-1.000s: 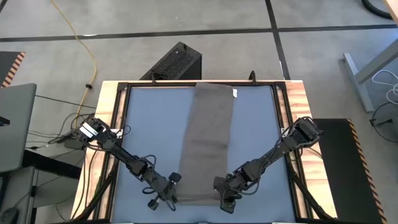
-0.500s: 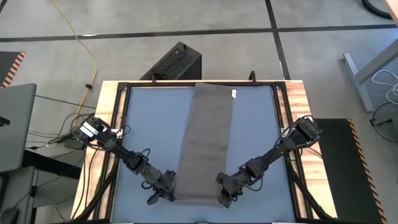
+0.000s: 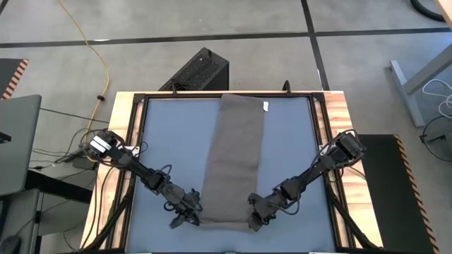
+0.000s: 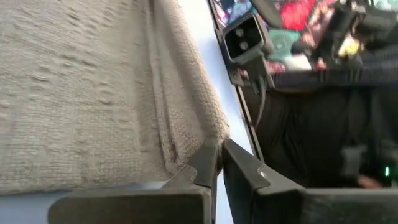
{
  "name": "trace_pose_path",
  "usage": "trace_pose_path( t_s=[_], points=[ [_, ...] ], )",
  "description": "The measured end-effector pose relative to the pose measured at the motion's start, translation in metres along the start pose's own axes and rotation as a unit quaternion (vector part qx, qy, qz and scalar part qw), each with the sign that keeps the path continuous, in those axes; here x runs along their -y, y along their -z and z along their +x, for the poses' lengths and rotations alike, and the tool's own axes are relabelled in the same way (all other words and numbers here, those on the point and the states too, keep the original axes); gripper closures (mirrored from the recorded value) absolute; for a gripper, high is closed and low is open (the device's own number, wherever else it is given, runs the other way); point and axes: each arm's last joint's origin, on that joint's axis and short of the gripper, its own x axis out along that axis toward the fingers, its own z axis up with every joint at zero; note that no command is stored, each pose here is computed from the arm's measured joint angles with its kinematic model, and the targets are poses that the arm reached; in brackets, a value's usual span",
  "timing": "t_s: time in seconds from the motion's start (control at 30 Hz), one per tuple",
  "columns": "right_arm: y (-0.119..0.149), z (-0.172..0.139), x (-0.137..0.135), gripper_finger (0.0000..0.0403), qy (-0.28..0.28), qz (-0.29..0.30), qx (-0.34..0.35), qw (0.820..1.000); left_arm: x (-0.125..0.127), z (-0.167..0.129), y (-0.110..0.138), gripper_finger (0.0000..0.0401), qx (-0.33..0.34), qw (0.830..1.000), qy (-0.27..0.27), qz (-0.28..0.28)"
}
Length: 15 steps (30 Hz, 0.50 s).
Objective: Roll towel
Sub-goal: Roll the gray towel
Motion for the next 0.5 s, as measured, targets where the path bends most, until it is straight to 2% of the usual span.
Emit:
trace_pose_path(
  t_s=[0.2, 0.4, 0.5],
  points=[
    [-0.002, 0.0, 0.001, 0.0386, 0.003, -0.008, 0.003, 1.0, 0.003, -0.012, -0.009, 0.0384, -0.007, 0.998, 0.011, 0.057],
    [-0.002, 0.0, 0.001, 0.0386, 0.004, -0.009, 0.006, 1.0, 0.006, -0.032, -0.019, 0.0384, -0.007, 0.995, -0.043, 0.089],
    [-0.002, 0.0, 0.001, 0.0386, 0.004, -0.01, 0.007, 1.0, 0.018, -0.043, -0.027, 0.0384, 0.03, 0.986, -0.047, 0.155]
  ],
)
